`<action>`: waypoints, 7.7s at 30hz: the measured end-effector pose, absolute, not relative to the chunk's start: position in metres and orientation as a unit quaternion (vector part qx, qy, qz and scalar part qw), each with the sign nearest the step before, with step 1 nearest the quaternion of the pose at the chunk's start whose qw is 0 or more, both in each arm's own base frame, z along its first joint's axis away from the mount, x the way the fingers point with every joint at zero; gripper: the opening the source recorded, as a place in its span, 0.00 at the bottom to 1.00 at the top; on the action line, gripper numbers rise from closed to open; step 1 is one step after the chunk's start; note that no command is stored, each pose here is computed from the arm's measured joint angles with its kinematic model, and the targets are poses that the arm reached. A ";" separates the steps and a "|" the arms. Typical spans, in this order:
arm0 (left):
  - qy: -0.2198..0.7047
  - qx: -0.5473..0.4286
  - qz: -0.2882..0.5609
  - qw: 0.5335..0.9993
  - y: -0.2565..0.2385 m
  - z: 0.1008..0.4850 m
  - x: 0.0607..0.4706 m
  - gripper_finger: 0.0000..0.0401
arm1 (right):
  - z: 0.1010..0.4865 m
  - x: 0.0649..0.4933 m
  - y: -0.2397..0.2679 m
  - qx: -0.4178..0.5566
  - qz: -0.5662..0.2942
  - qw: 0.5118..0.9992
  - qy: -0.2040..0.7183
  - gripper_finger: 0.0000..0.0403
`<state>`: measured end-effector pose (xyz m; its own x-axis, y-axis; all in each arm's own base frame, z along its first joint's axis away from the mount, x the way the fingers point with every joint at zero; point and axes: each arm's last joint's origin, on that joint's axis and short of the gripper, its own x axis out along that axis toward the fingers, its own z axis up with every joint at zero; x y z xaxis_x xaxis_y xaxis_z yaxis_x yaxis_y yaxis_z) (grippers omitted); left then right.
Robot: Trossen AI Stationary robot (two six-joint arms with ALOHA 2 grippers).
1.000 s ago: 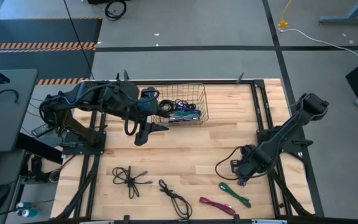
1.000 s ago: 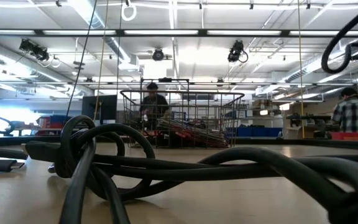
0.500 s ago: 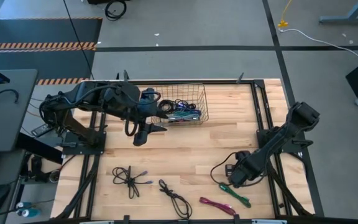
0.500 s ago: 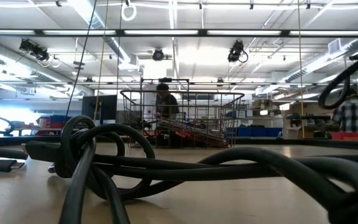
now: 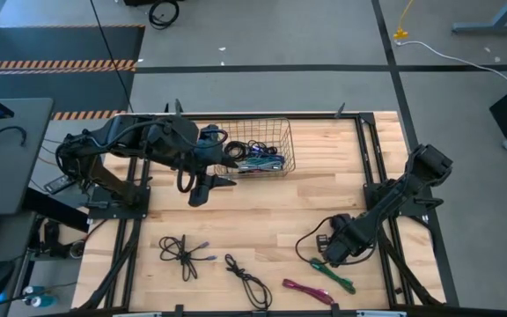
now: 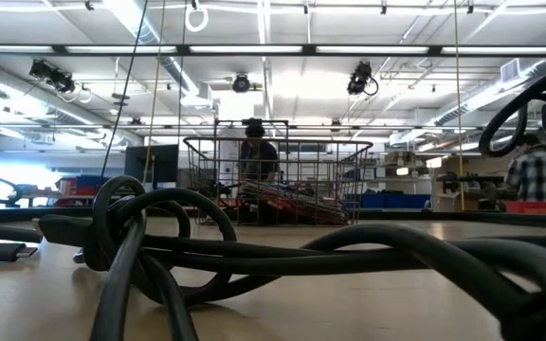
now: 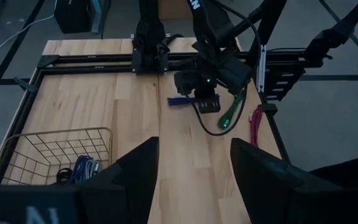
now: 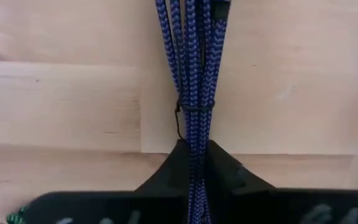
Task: Pick and place USB-C Cables
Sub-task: Put the violet charger cable into the wire basket, then move the wire basket to the center of the table
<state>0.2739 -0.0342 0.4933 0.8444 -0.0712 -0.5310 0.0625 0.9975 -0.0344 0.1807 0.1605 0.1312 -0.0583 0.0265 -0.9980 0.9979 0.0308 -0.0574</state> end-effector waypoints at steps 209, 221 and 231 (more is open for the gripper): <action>0.362 -0.145 0.106 0.915 -0.052 0.475 0.257 0.51 | 0.257 0.431 -0.188 0.064 0.080 0.830 0.548 0.01; 0.366 -0.137 0.085 0.917 -0.063 0.475 0.255 0.51 | 0.254 0.443 -0.155 0.090 0.034 0.813 0.574 0.01; 0.367 -0.134 0.077 0.917 -0.067 0.475 0.253 0.51 | 0.214 0.429 -0.140 0.117 0.051 0.768 0.628 0.00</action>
